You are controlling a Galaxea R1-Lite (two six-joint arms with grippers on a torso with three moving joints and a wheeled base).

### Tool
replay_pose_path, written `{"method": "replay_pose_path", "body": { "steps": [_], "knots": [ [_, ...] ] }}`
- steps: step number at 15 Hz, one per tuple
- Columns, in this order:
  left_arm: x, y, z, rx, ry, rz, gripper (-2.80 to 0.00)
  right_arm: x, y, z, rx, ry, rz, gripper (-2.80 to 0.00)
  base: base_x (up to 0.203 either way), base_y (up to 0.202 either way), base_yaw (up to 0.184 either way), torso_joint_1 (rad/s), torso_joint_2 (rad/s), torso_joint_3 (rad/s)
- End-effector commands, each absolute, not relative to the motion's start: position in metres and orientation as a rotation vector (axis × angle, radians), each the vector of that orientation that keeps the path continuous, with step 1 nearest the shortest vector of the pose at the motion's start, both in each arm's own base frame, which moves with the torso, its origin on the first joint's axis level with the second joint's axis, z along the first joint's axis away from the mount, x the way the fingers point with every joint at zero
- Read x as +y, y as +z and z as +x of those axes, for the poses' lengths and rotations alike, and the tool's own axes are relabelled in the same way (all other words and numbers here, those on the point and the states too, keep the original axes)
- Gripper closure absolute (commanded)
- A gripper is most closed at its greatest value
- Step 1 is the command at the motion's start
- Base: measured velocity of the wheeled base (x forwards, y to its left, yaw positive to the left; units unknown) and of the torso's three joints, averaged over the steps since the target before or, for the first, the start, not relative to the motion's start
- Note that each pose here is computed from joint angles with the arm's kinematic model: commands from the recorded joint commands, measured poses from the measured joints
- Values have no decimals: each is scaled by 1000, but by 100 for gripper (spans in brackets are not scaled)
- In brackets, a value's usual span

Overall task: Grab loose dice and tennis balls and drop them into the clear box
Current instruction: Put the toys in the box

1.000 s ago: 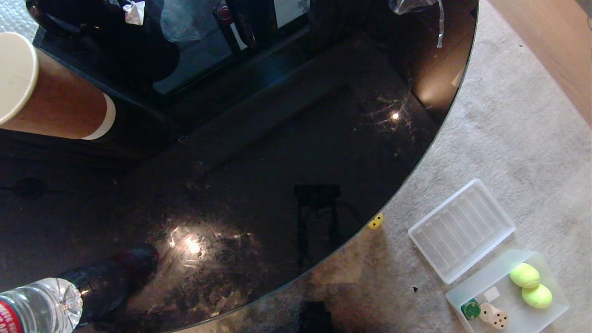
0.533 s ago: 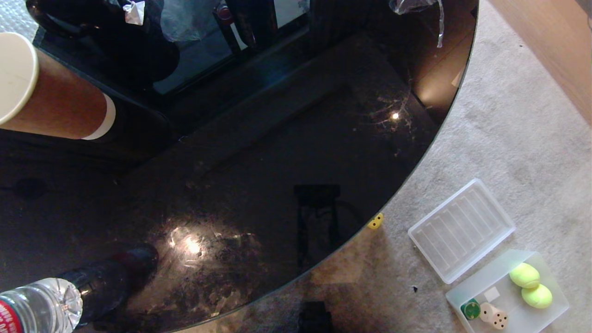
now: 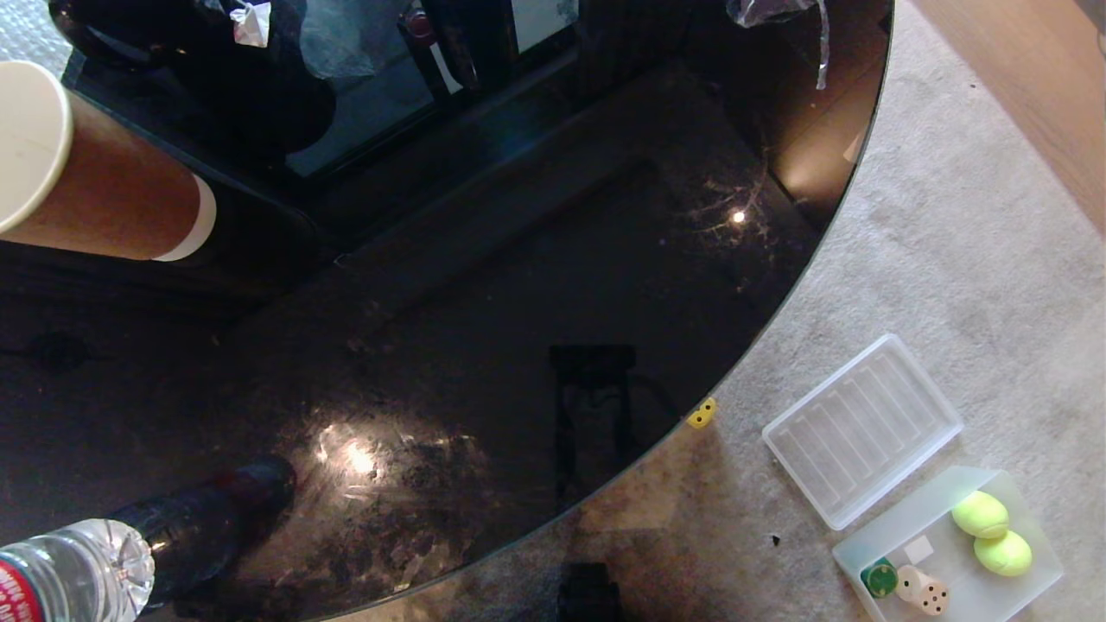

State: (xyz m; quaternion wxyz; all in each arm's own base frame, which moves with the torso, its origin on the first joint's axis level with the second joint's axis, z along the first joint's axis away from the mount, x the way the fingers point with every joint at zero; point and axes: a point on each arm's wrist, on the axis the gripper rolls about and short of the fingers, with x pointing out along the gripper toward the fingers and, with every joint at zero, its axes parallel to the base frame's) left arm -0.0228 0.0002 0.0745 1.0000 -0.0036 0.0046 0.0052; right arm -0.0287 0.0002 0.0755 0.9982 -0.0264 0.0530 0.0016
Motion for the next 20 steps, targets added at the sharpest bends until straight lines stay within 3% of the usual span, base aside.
{"method": "replay_pose_path", "body": {
  "steps": [1,12,20],
  "knots": [
    [0,75,-23,9,11,-8,0,0,75,-29,109,4,-53,0,0,0,0,0,0,0],
    [0,75,-23,11,11,-8,0,0,75,-29,110,6,-53,0,-5,0,0,0,0,0],
    [0,75,-23,10,11,-8,0,0,75,-29,110,4,-53,0,-157,0,-1,1,2,2]
  ]
}}
